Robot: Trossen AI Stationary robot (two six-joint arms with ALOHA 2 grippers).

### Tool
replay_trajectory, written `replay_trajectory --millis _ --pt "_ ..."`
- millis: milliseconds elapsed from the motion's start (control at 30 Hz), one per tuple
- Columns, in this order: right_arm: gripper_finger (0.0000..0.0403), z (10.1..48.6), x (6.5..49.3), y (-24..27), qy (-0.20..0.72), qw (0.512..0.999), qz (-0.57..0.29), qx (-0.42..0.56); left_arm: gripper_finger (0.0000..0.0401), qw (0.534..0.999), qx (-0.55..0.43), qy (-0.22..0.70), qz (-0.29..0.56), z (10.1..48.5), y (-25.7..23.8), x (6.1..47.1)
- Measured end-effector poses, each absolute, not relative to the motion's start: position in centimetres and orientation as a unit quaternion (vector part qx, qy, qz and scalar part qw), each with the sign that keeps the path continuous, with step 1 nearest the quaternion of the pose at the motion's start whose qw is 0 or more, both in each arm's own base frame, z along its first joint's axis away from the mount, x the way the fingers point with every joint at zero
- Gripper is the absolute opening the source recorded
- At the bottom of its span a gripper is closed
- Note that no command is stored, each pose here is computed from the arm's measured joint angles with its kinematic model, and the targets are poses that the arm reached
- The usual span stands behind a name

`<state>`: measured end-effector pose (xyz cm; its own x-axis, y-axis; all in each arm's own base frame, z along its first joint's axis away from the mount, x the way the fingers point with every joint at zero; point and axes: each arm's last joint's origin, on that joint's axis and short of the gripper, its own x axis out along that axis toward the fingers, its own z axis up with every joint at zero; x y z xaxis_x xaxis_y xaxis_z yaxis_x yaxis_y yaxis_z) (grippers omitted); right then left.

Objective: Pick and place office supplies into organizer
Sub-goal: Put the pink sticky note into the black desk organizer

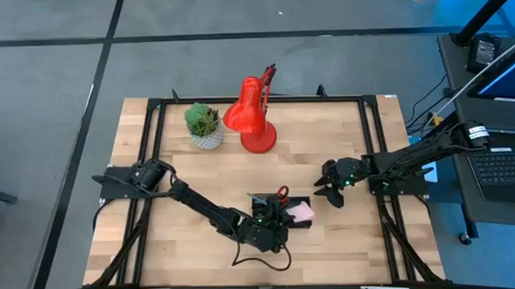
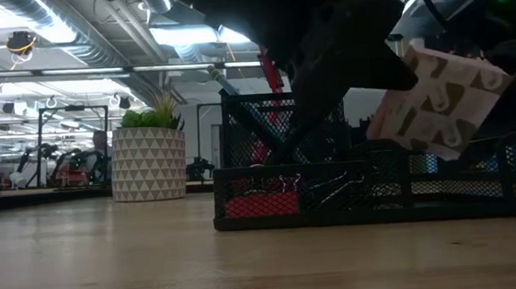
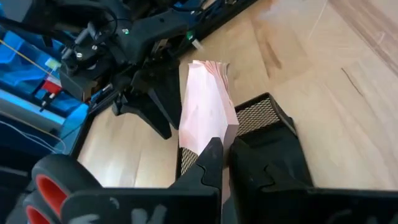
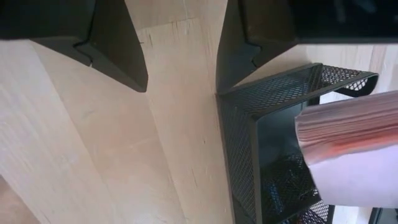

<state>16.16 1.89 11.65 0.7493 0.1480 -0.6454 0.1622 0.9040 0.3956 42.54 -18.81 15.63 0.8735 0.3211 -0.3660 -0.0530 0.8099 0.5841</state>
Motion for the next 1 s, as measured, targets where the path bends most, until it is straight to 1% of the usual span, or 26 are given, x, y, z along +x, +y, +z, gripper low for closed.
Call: replay_trajectory --millis 233,500,733,867,1000 --pt "0.0193 11.7 16.2 1.9 0.354 0.909 -0.004 0.219 0.0004 0.928 0.279 0.228 0.095 15.3 -18.7 42.7" --pt "0.0193 11.7 16.2 1.9 0.354 0.909 -0.004 0.219 0.0003 0.918 0.294 0.235 0.125 13.6 -18.8 42.9" --pt "0.0193 11.7 16.2 1.9 0.354 0.909 -0.003 0.219 0.0003 0.909 0.307 0.250 0.129 11.9 -18.5 43.1" --pt "0.0193 11.7 16.2 1.9 0.354 0.909 -0.003 0.219 0.0003 0.909 0.306 0.253 0.127 11.9 -18.3 43.2" --pt "0.0193 11.7 16.2 1.9 0.354 0.909 -0.003 0.219 0.0015 0.907 0.310 0.253 0.129 11.9 -18.2 43.2"
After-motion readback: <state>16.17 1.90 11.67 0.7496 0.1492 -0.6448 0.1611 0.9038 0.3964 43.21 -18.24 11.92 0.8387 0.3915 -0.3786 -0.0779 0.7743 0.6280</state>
